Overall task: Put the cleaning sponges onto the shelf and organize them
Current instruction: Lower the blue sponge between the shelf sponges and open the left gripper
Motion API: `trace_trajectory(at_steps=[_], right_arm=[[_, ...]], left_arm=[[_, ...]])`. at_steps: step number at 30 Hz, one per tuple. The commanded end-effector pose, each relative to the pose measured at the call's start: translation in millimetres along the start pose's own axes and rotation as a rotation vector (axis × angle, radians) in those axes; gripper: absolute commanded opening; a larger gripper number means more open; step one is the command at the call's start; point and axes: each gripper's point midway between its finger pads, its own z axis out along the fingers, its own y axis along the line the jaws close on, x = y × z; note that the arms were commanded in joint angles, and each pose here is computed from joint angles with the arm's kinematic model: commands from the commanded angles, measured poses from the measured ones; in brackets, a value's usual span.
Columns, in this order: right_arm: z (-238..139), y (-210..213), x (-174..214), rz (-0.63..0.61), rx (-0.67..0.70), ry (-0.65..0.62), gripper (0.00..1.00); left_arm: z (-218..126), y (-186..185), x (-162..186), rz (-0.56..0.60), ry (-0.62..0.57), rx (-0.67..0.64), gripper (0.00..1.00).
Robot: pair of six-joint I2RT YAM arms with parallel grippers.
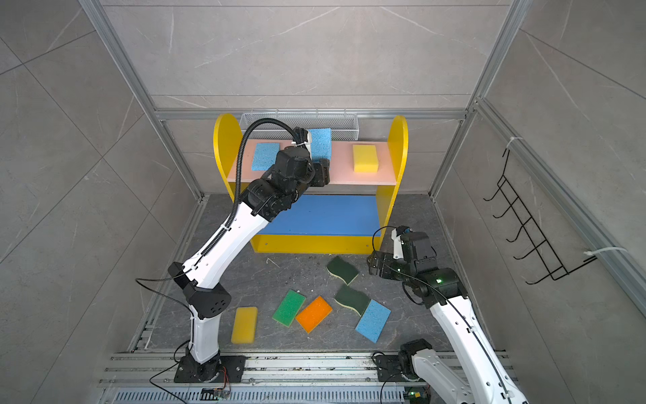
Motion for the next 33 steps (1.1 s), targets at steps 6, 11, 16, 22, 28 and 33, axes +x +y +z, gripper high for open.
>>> trace_trajectory(at_steps=[6, 11, 16, 22, 28, 33], right_arm=[[-2.5, 4.9, -4.3, -0.006, -0.024, -0.012, 0.99], [-3.1, 5.0, -3.6, -0.007, -0.025, -0.012, 0.99], [-4.9, 5.3, -3.4, -0.005, -0.027, -0.016, 0.99], [-6.8, 4.9, -2.5, -0.006, -0.026, -0.018, 0.99], [-8.7, 5.9, -4.1, -0.008, -0.03, -0.025, 0.99], [-9.8, 7.2, -6.6, -0.006, -0.032, -0.029, 0.99]], left_arm=[[9.7, 15.5, 19.5, 0.002, 0.043, -0.091, 0.74], [13.3, 17.4, 21.9, -0.004, 0.044, -0.104, 0.78], [16.9, 18.1, 24.3, -0.011, 0.051, -0.112, 0.83], [18.5, 14.0, 25.8, -0.03, 0.057, -0.091, 0.84], [13.3, 13.8, 29.1, -0.055, 0.079, -0.079, 0.85], [5.1, 15.1, 28.7, -0.083, 0.082, -0.072, 0.85]])
